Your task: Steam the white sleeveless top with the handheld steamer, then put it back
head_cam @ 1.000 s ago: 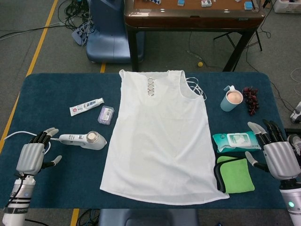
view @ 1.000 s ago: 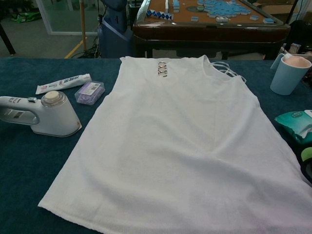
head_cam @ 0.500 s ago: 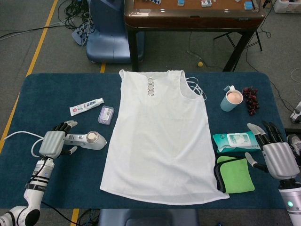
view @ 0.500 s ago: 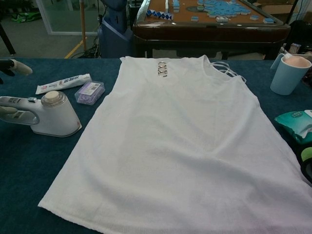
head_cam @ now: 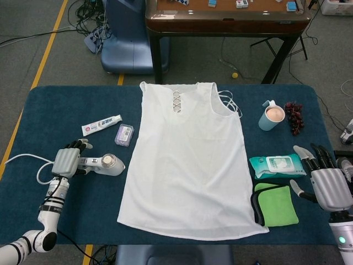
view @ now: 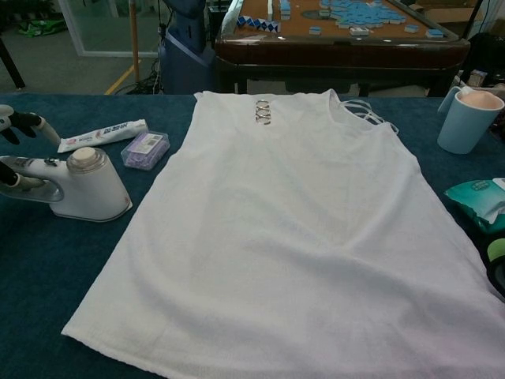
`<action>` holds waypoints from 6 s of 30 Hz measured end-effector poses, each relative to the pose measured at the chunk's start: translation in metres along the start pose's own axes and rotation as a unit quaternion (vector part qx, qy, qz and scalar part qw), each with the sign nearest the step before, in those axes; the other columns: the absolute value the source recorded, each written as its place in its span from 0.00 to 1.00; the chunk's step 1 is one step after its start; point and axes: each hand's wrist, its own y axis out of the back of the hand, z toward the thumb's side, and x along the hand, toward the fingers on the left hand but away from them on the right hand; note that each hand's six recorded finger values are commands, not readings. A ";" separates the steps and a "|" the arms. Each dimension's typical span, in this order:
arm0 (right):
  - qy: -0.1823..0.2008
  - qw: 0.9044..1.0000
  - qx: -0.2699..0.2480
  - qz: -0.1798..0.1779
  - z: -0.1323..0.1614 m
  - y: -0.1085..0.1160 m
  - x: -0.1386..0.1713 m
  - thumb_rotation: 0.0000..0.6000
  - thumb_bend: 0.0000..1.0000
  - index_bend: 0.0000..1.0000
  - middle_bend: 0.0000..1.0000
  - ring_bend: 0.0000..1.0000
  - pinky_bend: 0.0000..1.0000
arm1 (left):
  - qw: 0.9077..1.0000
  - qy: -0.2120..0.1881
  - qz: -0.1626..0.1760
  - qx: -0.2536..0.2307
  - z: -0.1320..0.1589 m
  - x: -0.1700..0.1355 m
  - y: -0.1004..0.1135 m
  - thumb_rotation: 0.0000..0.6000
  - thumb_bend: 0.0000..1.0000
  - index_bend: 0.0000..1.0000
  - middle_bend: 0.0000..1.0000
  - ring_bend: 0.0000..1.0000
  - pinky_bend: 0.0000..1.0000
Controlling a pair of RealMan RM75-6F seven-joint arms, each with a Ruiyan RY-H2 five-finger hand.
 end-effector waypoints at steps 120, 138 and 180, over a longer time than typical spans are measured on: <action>0.183 0.933 -0.082 0.299 0.120 -0.190 -0.030 1.00 0.84 0.03 0.08 0.00 0.00 | 0.979 -0.155 -0.008 -0.134 0.153 0.064 -0.056 1.00 0.24 0.79 0.65 0.55 0.58; 0.182 0.933 -0.084 0.300 0.120 -0.193 -0.028 1.00 0.83 0.03 0.08 0.00 0.00 | 0.985 -0.146 -0.001 -0.092 0.134 0.082 -0.058 1.00 0.24 0.79 0.65 0.54 0.58; 0.185 0.930 -0.080 0.307 0.119 -0.195 -0.019 1.00 0.83 0.03 0.08 0.00 0.00 | 0.962 -0.267 -0.038 -0.034 0.131 -0.002 -0.050 1.00 0.24 0.79 0.65 0.54 0.58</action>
